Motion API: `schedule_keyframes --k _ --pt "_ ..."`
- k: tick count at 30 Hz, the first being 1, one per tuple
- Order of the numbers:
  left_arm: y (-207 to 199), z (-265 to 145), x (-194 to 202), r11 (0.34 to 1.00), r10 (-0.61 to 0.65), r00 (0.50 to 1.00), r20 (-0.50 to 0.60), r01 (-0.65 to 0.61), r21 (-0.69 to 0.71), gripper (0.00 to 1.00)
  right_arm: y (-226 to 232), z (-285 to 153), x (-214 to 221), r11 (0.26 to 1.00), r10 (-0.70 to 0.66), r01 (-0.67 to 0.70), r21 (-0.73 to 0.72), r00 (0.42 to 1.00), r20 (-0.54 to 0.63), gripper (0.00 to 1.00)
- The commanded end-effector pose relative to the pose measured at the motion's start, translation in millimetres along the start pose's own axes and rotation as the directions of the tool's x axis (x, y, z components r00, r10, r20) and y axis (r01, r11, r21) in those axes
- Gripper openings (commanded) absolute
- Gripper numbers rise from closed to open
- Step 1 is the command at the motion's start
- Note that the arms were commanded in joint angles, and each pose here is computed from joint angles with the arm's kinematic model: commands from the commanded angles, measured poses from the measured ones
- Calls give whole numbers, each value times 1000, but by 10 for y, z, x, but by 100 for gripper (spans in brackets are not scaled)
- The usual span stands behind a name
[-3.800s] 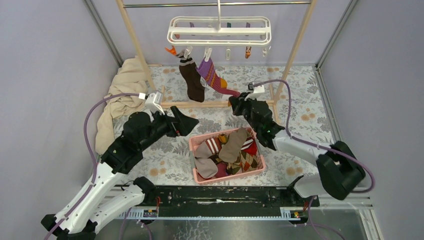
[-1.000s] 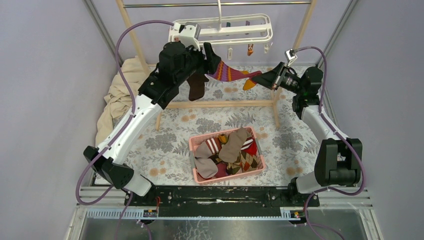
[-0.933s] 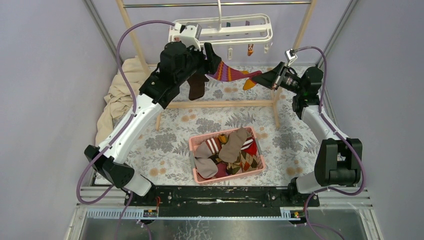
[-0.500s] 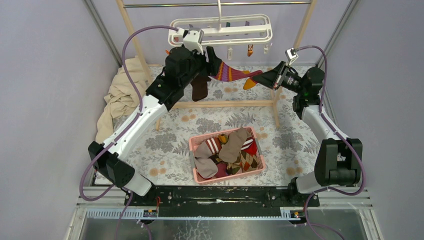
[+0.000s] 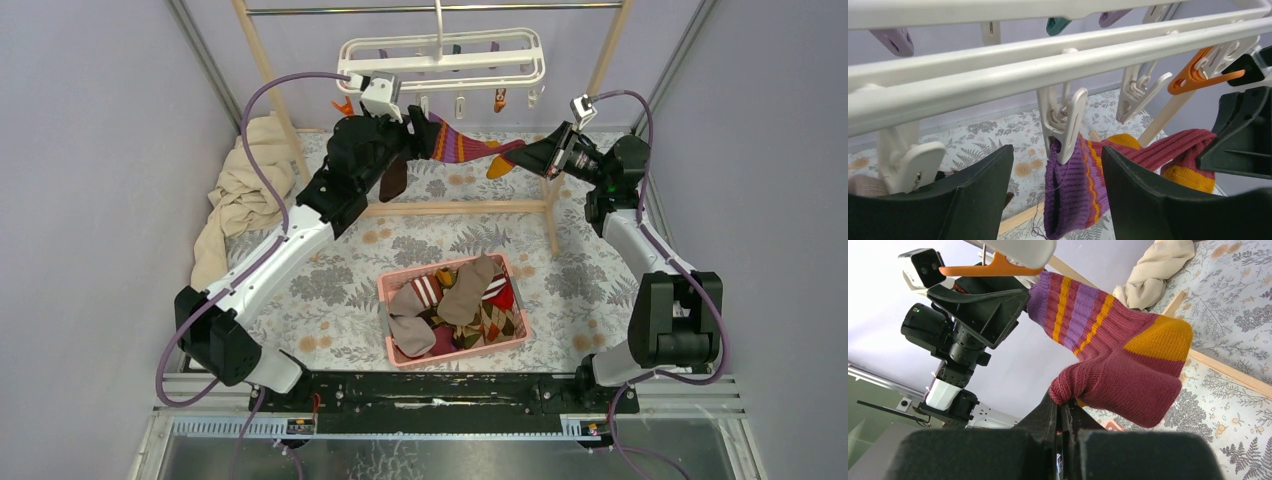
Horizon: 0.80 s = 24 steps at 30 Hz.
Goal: Remove the socks clipped to the hanger
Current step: Remove the sock from the hanger.
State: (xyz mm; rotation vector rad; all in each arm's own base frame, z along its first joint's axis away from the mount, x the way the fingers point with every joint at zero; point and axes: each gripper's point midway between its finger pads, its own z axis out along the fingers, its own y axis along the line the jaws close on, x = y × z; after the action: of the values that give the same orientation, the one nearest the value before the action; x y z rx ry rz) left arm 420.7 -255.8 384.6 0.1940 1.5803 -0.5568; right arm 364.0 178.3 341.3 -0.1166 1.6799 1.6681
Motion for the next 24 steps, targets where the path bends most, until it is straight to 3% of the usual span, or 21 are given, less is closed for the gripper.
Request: schedule_keyframes --k 1,24 --pt "-27 -104 -555 1000 8 978 208 -12 17 73 152 -16 -40 997 -57 57 -51 998 -3 0" --pt "-4 18 -665 991 -72 961 268 38 131 71 109 -20 -5 997 -33 32 -70 999 -8 0"
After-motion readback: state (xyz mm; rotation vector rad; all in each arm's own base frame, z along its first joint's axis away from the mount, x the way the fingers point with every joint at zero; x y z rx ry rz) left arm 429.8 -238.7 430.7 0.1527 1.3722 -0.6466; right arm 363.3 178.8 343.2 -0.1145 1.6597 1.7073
